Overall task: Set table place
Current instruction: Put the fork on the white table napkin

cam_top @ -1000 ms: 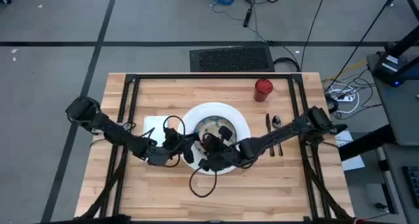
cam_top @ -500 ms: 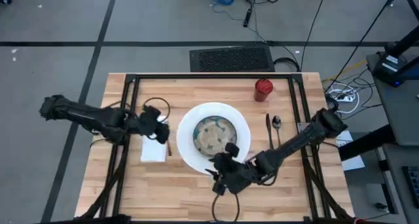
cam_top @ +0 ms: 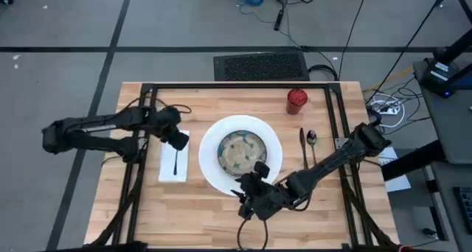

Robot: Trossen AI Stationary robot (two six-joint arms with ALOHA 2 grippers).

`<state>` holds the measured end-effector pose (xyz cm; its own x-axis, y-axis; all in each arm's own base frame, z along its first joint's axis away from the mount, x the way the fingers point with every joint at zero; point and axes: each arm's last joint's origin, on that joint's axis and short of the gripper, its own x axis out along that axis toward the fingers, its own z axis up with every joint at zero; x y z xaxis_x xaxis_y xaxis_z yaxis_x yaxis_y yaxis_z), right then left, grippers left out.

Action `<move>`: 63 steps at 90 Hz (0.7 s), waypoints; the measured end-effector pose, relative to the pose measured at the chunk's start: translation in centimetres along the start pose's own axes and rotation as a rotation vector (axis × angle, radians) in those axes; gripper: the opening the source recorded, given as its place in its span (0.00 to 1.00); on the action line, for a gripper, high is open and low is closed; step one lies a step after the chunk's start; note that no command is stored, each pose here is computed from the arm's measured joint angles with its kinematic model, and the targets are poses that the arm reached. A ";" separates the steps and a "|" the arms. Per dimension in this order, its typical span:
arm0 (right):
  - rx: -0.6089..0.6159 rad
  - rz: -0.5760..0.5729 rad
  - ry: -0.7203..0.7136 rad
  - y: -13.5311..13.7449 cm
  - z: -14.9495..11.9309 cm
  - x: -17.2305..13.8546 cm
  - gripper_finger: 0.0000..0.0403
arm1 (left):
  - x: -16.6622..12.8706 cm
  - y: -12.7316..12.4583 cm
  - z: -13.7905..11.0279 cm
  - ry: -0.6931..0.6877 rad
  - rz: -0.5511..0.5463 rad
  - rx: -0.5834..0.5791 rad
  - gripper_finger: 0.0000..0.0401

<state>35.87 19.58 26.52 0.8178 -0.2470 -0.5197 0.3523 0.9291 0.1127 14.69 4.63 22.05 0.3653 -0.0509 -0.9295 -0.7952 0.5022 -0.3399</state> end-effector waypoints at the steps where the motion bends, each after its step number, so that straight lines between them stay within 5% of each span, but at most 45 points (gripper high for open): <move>1: -0.002 0.000 0.000 0.0 0.0 0.0 0.41 | 0.1 0.1 0.1 0.011 -0.004 0.000 0.00; 20: -0.023 0.015 0.007 0.4 -0.3 -0.4 0.41 | 3.1 2.2 0.8 0.114 -0.027 -0.050 0.00; 63: -0.013 0.029 0.011 0.8 -0.7 -0.8 0.41 | 4.4 4.2 1.8 0.077 0.050 -0.121 0.00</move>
<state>35.16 20.76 26.47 0.8225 -0.2166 -0.5259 0.3224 0.9393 0.1172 13.77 8.07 16.80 0.2893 -0.0966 -0.9523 -0.8657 0.3981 -0.3034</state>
